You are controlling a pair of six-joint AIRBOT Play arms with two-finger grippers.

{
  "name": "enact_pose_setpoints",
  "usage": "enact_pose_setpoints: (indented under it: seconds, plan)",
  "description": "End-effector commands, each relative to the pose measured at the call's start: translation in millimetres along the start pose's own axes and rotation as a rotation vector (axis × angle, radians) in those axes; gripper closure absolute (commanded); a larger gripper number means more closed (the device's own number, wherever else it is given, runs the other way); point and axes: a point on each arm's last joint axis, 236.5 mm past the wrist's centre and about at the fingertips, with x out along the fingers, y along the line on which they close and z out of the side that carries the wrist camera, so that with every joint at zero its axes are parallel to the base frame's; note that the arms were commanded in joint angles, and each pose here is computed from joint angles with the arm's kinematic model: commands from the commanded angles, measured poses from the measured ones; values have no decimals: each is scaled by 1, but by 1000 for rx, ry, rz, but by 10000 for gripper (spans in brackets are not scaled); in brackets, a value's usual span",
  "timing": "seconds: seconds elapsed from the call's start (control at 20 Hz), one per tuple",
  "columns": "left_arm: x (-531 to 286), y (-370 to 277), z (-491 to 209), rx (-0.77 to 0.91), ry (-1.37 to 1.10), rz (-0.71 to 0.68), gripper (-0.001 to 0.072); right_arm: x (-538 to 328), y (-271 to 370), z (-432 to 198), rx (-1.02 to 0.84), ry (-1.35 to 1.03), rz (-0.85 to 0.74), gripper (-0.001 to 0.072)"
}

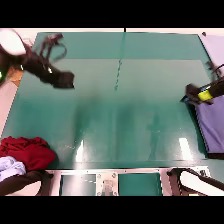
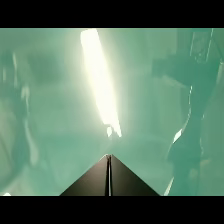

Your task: Fold the shirts.

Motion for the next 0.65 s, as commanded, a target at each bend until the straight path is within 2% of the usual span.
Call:
enact_pose_setpoints:
  seconds: [0.0,0.2,0.6]
  plan:
    - [27,-14,-66,-54,48,0,686,33,29,-50,-133,13,17,694]
    - [25,-5,-82,-67,54,44,684,37,39,-57,-164,-3,29,694]
    - [25,-4,-83,-65,58,49,684,37,39,-56,-164,-6,29,693]
